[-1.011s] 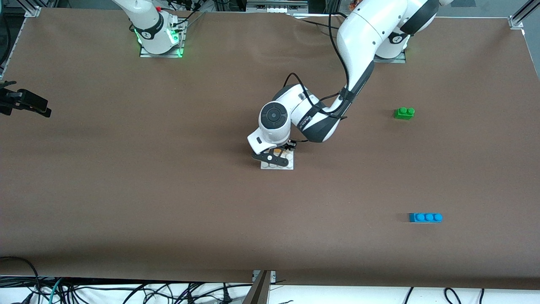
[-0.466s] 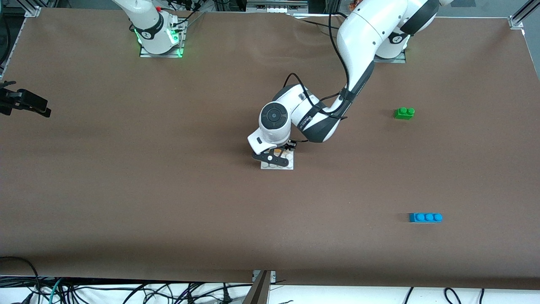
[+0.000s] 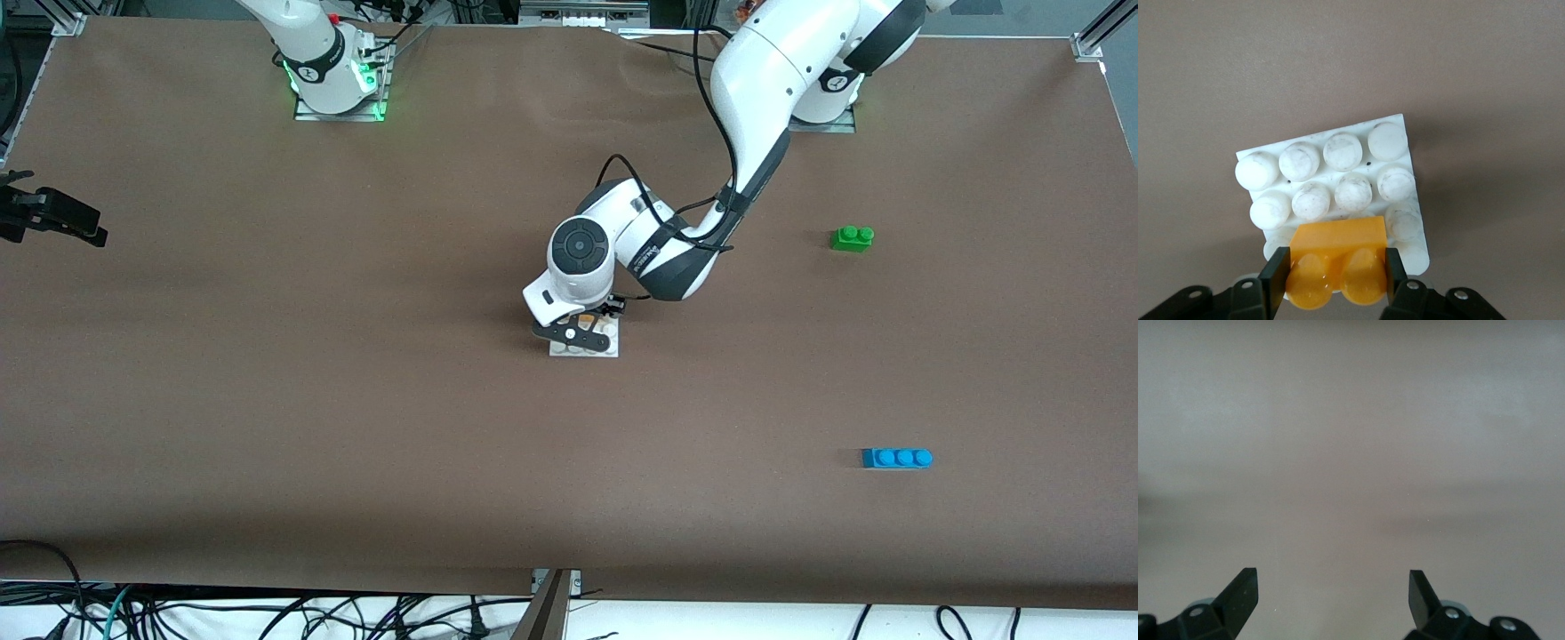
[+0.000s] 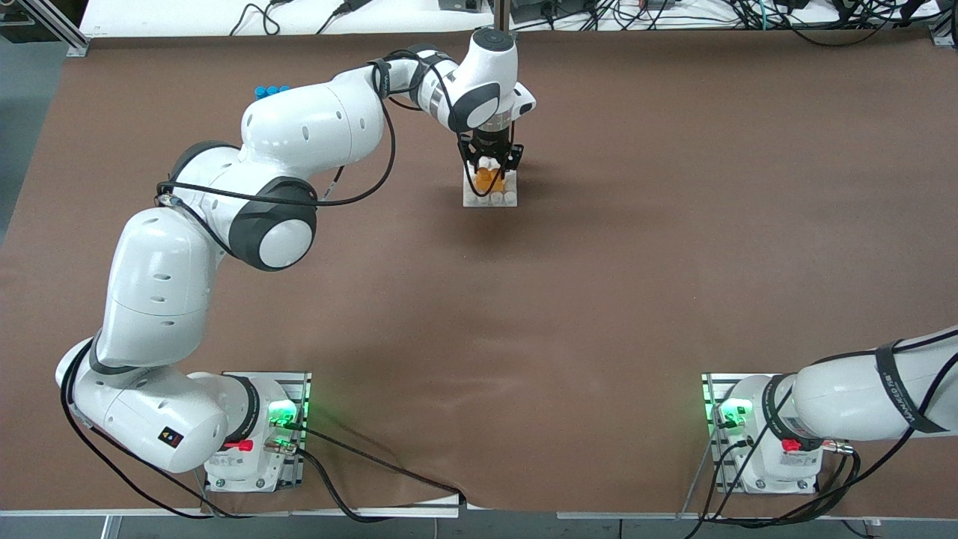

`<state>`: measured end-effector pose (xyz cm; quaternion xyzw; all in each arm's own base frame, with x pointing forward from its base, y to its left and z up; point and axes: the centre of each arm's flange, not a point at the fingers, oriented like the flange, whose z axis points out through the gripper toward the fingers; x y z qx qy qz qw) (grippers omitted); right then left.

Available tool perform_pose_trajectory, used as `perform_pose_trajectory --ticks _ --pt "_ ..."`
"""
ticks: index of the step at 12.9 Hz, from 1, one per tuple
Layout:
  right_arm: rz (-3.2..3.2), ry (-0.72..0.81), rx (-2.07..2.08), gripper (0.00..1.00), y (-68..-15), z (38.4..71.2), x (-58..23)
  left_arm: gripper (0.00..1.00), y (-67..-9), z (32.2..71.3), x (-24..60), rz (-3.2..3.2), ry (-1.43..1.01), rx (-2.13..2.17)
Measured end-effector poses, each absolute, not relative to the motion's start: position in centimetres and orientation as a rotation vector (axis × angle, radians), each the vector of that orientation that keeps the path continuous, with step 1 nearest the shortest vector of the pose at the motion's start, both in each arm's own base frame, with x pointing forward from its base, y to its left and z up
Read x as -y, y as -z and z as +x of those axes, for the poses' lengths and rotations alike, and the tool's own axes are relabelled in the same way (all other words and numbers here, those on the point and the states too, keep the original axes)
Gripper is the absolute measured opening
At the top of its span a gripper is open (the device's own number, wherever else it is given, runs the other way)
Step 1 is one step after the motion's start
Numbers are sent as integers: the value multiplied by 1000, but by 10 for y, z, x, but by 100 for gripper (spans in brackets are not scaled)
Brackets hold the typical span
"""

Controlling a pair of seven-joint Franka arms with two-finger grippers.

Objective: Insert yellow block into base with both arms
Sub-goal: 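Press the yellow brick down onto the base plate with the left gripper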

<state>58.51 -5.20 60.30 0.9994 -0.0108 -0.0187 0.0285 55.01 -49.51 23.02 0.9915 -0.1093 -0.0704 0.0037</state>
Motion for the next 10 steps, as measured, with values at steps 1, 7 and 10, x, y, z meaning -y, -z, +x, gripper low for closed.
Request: perform_pose_trajectory --ticks 1,7,10 --pt "3084 58 33 100 -603 585 52 62 -230 550 495 3108 221 342" --pt "3084 58 33 100 -603 585 52 62 -230 551 495 3105 224 336" --pt "3084 58 33 100 -603 585 52 62 -231 553 492 3096 235 318"
